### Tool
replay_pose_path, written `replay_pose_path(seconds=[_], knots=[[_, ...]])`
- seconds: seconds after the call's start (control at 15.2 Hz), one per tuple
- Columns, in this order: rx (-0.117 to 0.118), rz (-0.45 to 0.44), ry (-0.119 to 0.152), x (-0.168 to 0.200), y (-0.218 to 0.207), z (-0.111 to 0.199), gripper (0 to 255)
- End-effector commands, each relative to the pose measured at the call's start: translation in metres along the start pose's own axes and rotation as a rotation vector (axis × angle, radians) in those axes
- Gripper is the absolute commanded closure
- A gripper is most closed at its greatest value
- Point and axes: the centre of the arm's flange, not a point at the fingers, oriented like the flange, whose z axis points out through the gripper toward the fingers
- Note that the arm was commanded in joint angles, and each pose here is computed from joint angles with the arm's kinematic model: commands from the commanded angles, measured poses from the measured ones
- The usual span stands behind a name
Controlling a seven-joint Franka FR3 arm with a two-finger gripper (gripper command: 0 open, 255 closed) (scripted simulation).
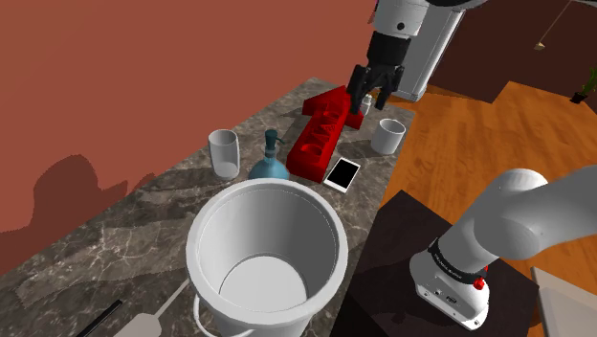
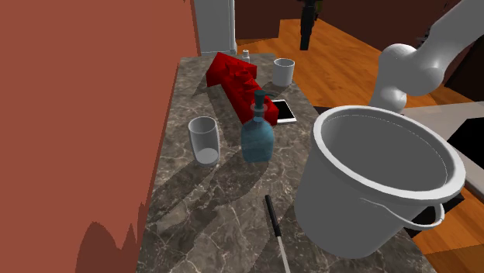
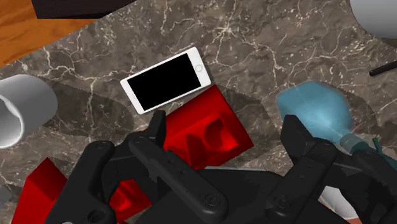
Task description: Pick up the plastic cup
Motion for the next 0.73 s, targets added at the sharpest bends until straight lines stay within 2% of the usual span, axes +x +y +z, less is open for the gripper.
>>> replay_pose_path(seconds=[0.0,0.66], knots=[[-0.003,-0.006,0.006,0.017,-0.020,0.008,0],[-0.024,-0.038,0.031,0.089,-0.120,0.055,0]])
